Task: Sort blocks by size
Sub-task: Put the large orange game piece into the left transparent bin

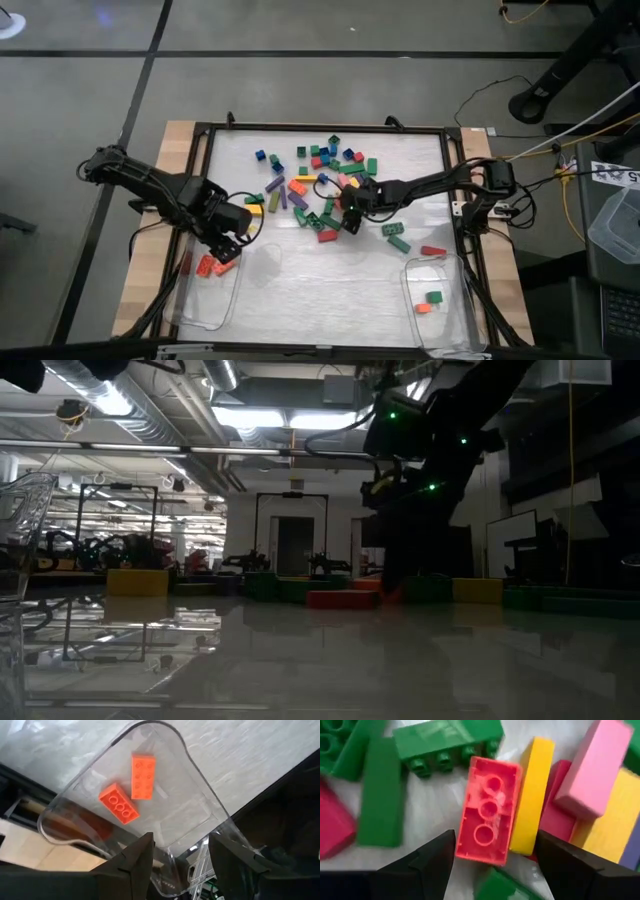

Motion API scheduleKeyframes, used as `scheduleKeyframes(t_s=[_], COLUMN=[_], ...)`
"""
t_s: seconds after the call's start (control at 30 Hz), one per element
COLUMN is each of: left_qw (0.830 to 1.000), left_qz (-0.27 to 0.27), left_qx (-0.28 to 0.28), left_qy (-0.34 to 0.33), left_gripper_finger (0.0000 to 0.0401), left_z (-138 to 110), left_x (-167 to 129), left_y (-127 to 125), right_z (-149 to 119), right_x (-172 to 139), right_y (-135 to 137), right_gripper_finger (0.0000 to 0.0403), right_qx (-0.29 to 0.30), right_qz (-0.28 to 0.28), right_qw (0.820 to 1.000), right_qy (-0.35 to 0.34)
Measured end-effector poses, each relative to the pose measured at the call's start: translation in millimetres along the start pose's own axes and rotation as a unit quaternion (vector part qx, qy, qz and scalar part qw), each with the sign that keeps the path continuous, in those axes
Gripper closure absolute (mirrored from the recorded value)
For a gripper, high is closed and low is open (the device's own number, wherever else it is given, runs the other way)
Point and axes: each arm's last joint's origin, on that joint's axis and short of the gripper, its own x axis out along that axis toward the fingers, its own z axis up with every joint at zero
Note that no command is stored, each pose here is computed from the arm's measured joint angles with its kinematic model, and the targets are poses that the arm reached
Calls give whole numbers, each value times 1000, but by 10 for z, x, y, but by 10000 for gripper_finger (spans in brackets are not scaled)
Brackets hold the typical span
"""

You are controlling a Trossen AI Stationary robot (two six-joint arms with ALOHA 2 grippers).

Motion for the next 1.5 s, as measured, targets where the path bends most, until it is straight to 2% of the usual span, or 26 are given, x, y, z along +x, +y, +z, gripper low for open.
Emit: scheduleKeyframes(t_s=[0.27,0.57,0.87,1.17,1.33,1.4,1.5], left_qw=[1000,998,997,995,993,991,986], left_qz=[7,25,12,-1,7,4,0], left_qx=[7,17,29,50,52,65,87], left_qy=[-12,-49,-65,-82,-106,-121,-141], left_gripper_finger=[224,224,223,223,223,223,223], left_z=[6,28,49,70,87,101,120], left_x=[0,-2,-3,-5,-8,-12,-17], left_y=[6,14,-18,-53,-54,-71,-96], right_z=[-2,15,-27,-60,-57,-51,-7], right_x=[67,74,102,203,200,191,162], right_y=[9,24,29,51,52,53,64], right_gripper_finger=[136,190,159,156,178,193,194], right_qx=[6,9,10,4,3,0,-2], right_qz=[-12,10,31,35,35,37,36], right_qw=[1000,1000,999,999,999,999,999], right_qy=[-5,-9,14,30,28,27,31])
